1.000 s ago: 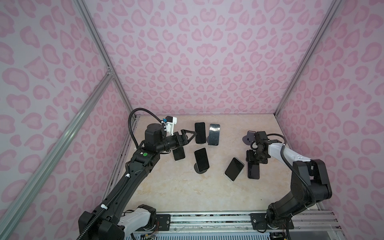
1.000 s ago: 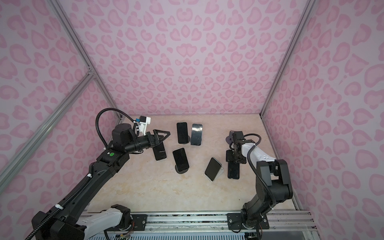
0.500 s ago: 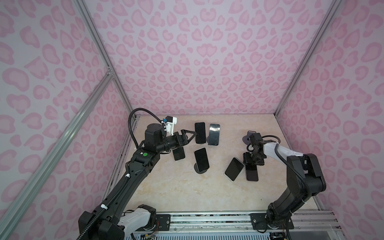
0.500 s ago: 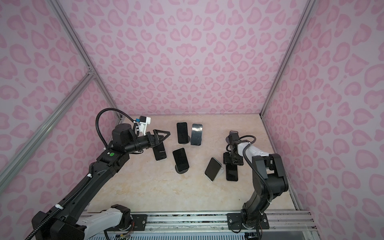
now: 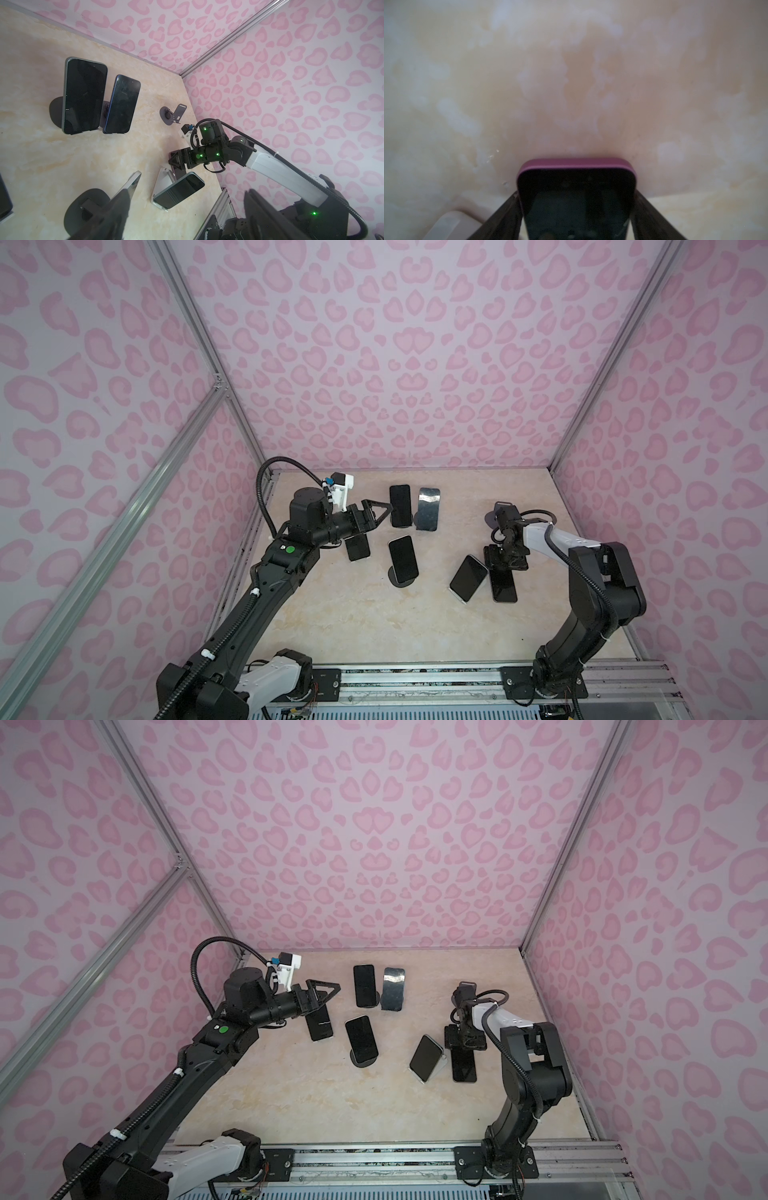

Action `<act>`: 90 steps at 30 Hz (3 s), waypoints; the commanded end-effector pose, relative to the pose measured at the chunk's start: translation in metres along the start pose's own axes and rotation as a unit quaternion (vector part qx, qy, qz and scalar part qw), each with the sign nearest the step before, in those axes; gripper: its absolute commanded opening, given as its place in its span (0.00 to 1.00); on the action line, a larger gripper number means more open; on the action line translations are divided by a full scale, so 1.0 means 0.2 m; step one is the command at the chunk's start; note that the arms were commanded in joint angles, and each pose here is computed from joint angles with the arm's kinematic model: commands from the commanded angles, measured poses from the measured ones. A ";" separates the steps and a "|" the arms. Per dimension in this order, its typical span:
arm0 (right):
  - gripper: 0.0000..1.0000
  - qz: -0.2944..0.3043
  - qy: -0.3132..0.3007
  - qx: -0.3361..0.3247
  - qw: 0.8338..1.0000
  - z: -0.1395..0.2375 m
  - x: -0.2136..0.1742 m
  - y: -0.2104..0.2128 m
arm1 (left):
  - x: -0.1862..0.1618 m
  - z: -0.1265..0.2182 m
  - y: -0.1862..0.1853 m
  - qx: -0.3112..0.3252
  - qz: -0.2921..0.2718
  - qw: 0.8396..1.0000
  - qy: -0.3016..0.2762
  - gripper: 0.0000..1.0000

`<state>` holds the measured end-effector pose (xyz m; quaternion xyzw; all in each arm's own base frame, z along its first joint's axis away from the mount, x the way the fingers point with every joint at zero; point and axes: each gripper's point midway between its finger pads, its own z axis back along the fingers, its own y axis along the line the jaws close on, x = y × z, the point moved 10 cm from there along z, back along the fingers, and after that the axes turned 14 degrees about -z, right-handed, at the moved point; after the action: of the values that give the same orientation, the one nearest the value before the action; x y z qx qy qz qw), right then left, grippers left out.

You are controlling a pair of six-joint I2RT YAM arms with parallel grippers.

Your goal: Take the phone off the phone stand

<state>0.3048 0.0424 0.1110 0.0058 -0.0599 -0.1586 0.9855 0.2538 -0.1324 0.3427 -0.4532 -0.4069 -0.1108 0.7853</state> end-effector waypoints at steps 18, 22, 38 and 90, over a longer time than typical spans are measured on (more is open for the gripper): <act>0.84 -0.019 -0.049 0.024 0.998 0.18 0.04 0.00 | 0.02 0.01 -0.01 0.004 -0.029 0.999 -0.018 0.89; 0.84 -0.053 -0.088 0.037 0.994 0.33 0.05 -0.05 | 0.02 0.00 0.00 0.009 -0.030 0.999 -0.015 0.89; 0.00 -0.237 -0.175 0.253 0.922 0.47 -0.41 -0.21 | 0.02 0.00 0.02 0.035 -0.032 0.999 -0.017 0.89; 0.00 -0.250 -0.112 0.280 0.920 -0.04 -0.58 -0.06 | 0.06 0.07 0.09 0.070 -0.016 0.996 -0.046 0.88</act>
<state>0.1919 0.0663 0.0917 0.2790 -0.2073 -0.3781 0.8580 0.2636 -0.1087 0.3419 -0.3901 -0.4525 -0.0676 0.7990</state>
